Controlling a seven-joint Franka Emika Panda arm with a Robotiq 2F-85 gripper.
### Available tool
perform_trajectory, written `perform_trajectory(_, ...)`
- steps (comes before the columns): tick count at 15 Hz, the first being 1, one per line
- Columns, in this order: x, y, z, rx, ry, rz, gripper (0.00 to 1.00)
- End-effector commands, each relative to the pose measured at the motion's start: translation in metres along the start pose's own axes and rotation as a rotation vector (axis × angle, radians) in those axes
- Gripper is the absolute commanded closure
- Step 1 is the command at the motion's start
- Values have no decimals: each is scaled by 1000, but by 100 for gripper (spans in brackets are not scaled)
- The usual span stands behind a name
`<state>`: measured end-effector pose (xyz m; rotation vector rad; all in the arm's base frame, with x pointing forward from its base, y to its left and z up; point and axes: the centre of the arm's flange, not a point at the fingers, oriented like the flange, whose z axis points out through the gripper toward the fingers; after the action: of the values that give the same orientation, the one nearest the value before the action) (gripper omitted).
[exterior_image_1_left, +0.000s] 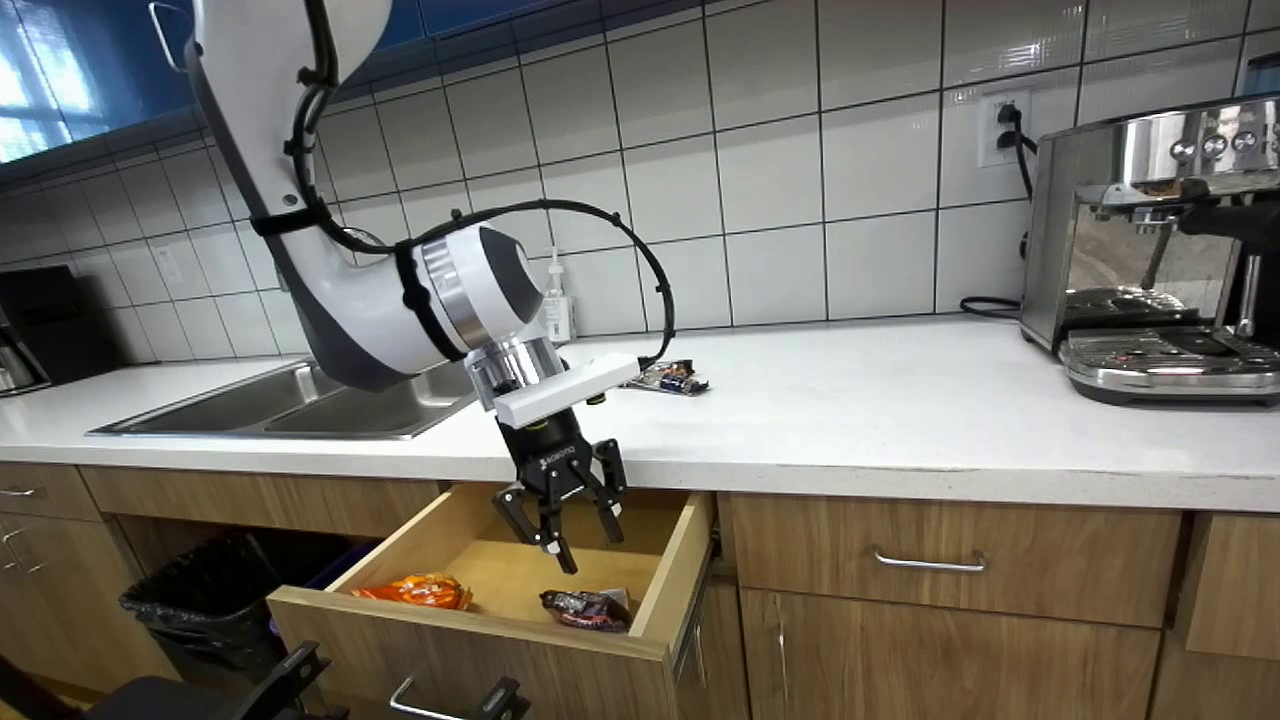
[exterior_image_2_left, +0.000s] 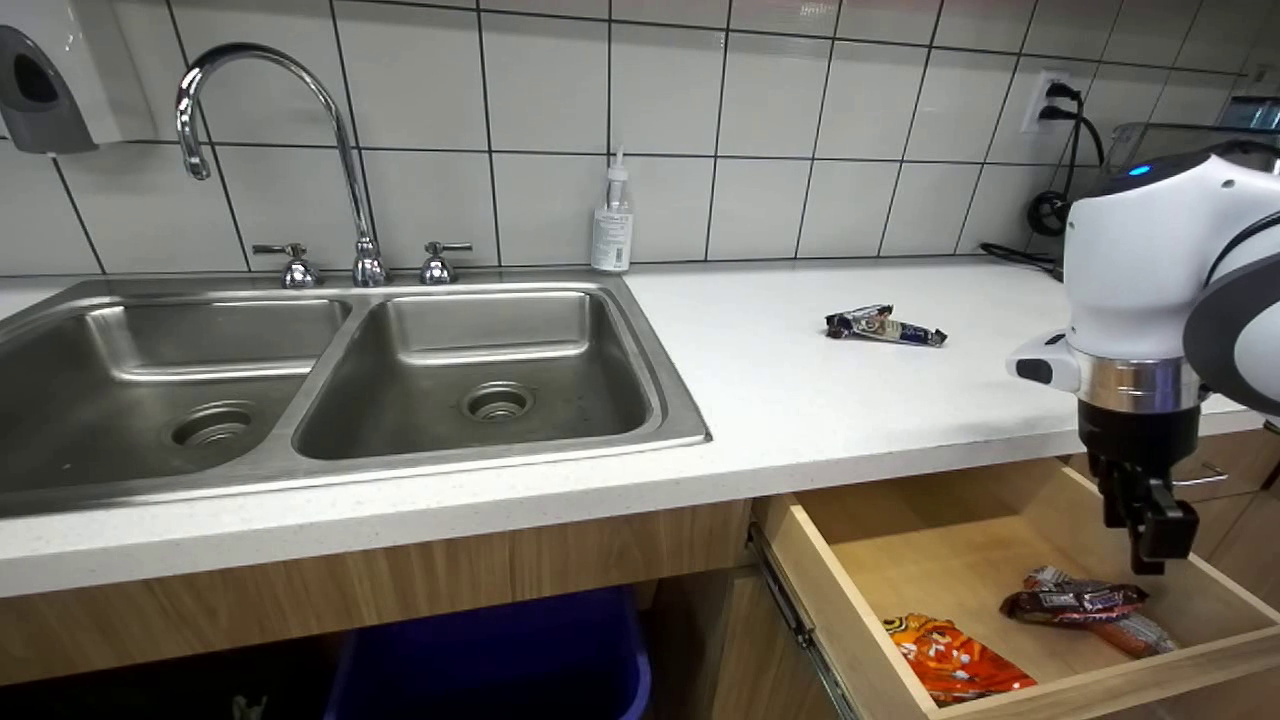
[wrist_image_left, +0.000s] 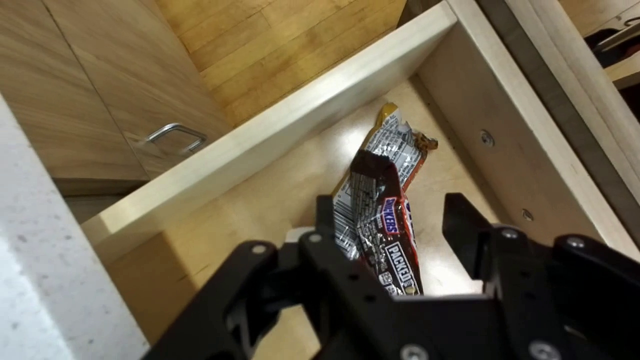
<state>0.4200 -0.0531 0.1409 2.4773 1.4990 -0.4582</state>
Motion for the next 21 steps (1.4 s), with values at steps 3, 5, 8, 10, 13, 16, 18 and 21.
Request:
perform_trajectory(3, -19, -6, -27, -60, 26, 11, 0)
perform_trajectory(5, -24, -5, -36, -71, 39, 29, 0)
perform_trajectory(8, -30, -2, -49, -86, 58, 57, 0)
perform_trajectory(10, -34, 2, -55, -98, 69, 72, 0)
perform_trajectory(13, -37, 9, -64, -115, 84, 88, 0)
perform_trajectory(16, -37, 17, -72, -127, 98, 100, 0)
perform_trajectory(18, -35, 24, -76, -130, 108, 112, 0)
perform_trajectory(21, -28, 40, -86, -137, 127, 142, 0)
